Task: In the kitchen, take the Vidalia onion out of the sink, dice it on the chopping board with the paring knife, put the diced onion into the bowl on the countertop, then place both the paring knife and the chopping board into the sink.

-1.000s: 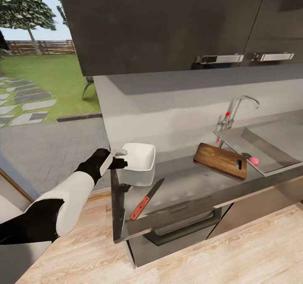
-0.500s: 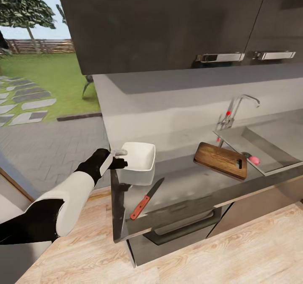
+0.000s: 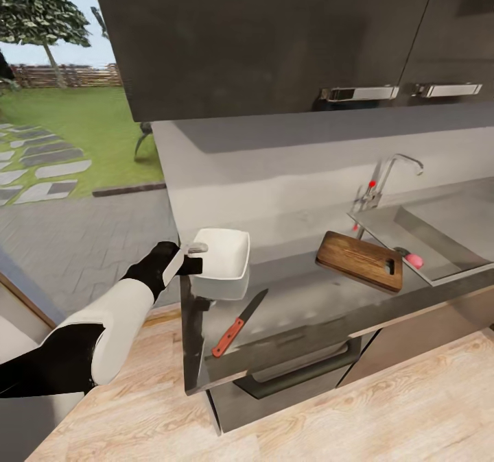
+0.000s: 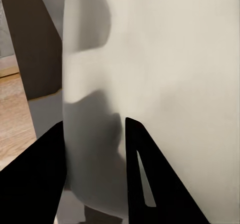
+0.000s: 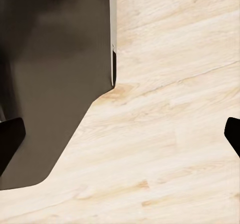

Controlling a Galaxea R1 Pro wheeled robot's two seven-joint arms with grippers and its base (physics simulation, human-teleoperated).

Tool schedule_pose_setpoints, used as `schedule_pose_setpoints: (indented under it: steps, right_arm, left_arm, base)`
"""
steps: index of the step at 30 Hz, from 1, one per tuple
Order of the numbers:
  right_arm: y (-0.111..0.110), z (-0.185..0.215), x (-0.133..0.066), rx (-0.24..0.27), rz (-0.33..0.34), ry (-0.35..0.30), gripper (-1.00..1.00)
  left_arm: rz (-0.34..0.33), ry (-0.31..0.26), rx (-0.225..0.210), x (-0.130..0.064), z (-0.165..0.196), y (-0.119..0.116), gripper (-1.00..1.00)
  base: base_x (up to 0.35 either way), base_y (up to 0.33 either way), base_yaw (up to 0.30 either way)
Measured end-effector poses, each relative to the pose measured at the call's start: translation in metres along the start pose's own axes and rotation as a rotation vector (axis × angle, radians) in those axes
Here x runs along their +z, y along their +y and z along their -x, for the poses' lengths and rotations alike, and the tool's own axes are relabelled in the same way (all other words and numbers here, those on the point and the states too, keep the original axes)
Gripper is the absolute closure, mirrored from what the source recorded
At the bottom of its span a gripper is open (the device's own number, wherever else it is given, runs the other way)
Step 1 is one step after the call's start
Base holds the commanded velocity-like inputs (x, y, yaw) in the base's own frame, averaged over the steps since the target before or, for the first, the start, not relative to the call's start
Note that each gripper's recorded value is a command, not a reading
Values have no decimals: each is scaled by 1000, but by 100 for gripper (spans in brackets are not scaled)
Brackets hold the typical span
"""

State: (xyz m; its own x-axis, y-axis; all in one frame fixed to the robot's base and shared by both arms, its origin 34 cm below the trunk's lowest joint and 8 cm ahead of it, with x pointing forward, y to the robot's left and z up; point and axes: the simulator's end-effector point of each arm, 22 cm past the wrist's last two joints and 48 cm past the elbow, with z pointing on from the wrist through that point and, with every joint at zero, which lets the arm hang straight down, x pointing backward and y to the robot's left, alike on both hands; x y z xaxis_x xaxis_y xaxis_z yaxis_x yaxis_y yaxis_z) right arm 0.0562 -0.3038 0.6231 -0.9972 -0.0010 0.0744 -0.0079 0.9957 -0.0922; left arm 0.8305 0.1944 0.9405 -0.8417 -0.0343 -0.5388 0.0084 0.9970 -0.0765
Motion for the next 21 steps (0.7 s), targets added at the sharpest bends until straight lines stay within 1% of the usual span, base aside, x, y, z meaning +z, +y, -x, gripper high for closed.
schedule_pose_setpoints:
  steps: [11,13,14,15,21]
  right_arm:
    - [0,6,0,1,0,-15,-100]
    - [0,7,0,1,0,-18,-100]
    - [0,8,0,1,0,-20,-100]
    - [0,8,0,1,0,-22,-100]
    - [0,12,1,2,0,-31,-100]
  left_arm:
    - [0,-16,3,-10,8,-1,100]
    - [0,-32,3,-14,15,-1,100]
    - [-2,-66,0,-22,29,-1,100]
    - [4,-77,6,-26,35,0,100]
    - [-3,-63,8,-36,39,-4,100]
  base:
    - [0,0,0]
    - [0,0,0]
    - [0,0,0]
    - [0,0,0]
    - [0,0,0]
